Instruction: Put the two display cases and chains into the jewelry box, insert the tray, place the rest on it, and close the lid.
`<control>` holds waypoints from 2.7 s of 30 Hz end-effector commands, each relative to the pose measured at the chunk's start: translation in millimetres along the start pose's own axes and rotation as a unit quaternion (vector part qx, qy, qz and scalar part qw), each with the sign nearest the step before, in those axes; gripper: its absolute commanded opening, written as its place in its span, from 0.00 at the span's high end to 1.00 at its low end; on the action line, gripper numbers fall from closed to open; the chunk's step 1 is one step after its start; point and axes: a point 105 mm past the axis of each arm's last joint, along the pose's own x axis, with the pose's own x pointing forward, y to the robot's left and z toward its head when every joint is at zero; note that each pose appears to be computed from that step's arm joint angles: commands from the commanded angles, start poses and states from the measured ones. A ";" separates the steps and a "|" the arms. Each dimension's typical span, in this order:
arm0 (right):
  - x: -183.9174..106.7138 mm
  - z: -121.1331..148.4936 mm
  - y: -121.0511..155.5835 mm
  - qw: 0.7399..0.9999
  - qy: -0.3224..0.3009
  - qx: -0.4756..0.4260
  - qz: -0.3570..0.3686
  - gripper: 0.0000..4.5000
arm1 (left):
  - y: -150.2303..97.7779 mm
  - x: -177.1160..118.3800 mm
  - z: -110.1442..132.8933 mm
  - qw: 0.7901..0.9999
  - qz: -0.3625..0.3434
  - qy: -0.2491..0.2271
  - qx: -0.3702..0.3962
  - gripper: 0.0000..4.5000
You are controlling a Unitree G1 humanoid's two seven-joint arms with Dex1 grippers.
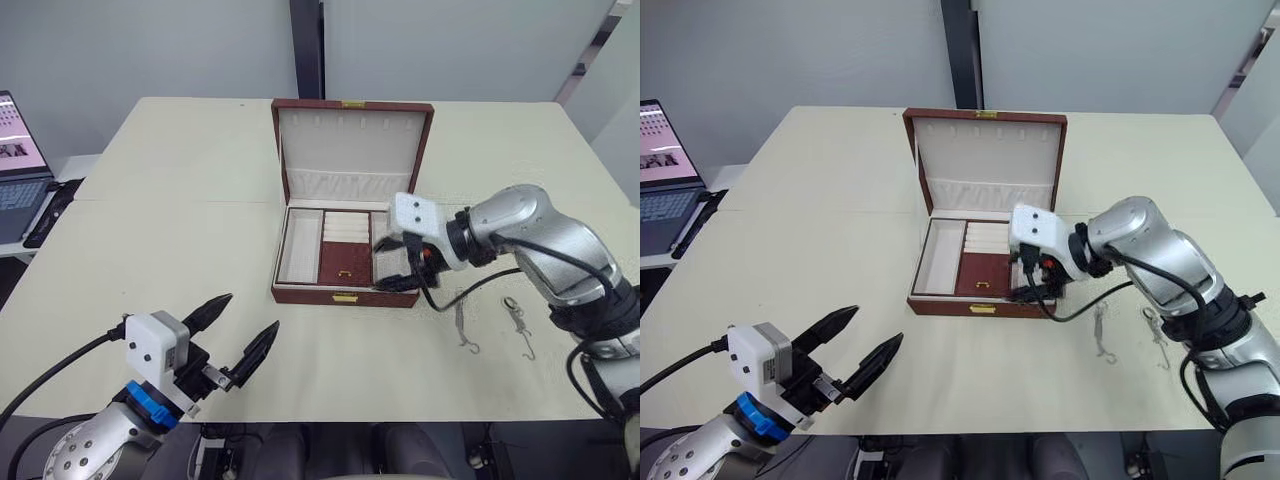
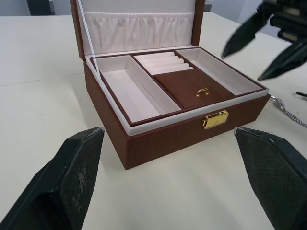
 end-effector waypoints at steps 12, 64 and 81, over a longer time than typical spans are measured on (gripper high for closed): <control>26.5 13.9 -25.8 0.967 -0.243 0.025 -0.068 0.79 | 7.3 3.7 -0.2 1.000 -0.017 -0.016 0.012 0.00; -188.6 -190.2 -2.2 0.912 -0.065 0.209 -0.346 0.01 | 178.3 6.9 66.6 0.992 0.015 0.071 0.102 0.00; -188.7 -199.6 -5.1 0.897 -0.073 0.221 -0.375 0.01 | 175.5 7.2 51.5 0.992 0.013 0.080 0.093 0.00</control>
